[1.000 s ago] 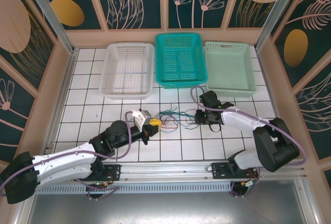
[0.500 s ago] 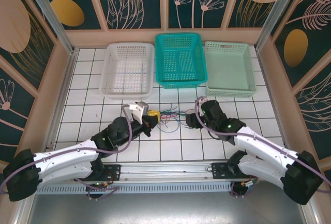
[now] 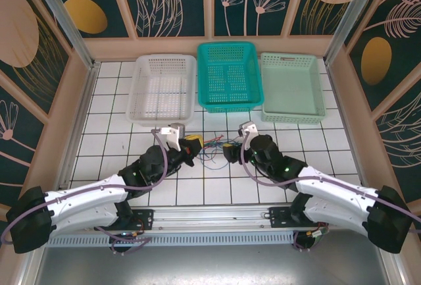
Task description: Untangle the cables
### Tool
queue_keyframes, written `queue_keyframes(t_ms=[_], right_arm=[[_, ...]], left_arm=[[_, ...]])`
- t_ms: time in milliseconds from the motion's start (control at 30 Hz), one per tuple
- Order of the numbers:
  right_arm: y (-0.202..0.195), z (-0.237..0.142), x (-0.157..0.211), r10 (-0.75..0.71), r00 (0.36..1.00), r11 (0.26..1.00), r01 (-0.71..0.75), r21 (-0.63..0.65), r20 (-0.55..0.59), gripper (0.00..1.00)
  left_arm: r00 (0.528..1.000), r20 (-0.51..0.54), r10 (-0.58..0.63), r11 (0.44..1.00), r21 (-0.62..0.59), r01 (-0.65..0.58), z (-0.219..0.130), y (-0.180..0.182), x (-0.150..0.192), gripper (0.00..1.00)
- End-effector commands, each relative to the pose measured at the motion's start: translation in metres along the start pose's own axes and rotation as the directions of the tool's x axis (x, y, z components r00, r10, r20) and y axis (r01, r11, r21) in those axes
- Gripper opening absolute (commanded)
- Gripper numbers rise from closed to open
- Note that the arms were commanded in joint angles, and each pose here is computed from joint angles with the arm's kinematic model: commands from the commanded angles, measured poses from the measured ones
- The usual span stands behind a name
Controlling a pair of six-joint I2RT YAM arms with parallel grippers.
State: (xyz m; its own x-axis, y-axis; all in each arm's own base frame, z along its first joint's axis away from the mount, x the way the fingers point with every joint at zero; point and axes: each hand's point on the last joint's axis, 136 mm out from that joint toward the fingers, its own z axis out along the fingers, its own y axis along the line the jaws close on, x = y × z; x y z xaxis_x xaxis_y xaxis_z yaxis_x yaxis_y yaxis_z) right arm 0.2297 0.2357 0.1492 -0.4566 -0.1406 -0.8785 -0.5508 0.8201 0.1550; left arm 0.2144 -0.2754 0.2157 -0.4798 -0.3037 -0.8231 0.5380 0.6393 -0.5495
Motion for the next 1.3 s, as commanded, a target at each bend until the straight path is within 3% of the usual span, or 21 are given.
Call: queue_keyframes(t_ms=[0,267,433,600,733,867,1000,1067,1200,1267], right_arm=[[0.01,0.013,-0.021,-0.041,0.995,0.999,0.043,-0.019,0.094,0.83],[0.014,0.05,-0.019,-0.077,0.993,0.997,0.077,0.007,0.092,0.81],[0.023,0.071,-0.021,-0.136,0.989,0.991,0.136,-0.003,0.061,0.68],[0.024,0.08,-0.011,-0.147,0.988,0.989,0.147,-0.01,0.039,0.47],[0.022,0.081,-0.009,-0.134,0.99,0.991,0.134,0.004,0.047,0.5],[0.026,0.078,-0.013,-0.127,0.989,0.991,0.13,-0.023,0.078,0.69],[0.03,0.082,-0.012,-0.142,0.986,0.988,0.146,-0.04,0.081,0.67],[0.028,0.086,-0.009,-0.154,0.986,0.987,0.156,-0.031,0.067,0.59],[0.029,0.087,-0.004,-0.159,0.986,0.986,0.162,-0.041,0.059,0.26],[0.024,0.087,0.003,-0.155,0.987,0.988,0.155,-0.02,0.034,0.16]], left_arm=[[0.997,0.036,-0.067,0.998,0.013,0.066,0.001,-0.006,-0.011,0.0],[0.991,0.044,-0.129,0.99,0.054,0.127,0.004,-0.012,-0.012,0.0],[0.991,0.041,-0.128,0.991,0.031,0.127,-0.001,-0.006,-0.01,0.0],[0.988,0.062,-0.138,0.99,0.015,0.137,-0.01,0.0,-0.013,0.0],[0.985,0.082,-0.153,0.988,0.013,0.153,-0.014,0.003,-0.015,0.0],[0.981,0.081,-0.178,0.984,0.019,0.177,-0.014,0.003,-0.014,0.0],[0.974,0.092,-0.209,0.978,0.023,0.207,-0.015,0.005,-0.013,0.0],[0.971,0.097,-0.218,0.976,0.026,0.216,-0.016,0.005,-0.014,0.0],[0.967,0.12,-0.223,0.975,0.016,0.223,-0.021,0.008,-0.019,0.0],[0.967,0.139,-0.216,0.976,-0.006,0.219,-0.025,0.011,-0.025,0.0]])
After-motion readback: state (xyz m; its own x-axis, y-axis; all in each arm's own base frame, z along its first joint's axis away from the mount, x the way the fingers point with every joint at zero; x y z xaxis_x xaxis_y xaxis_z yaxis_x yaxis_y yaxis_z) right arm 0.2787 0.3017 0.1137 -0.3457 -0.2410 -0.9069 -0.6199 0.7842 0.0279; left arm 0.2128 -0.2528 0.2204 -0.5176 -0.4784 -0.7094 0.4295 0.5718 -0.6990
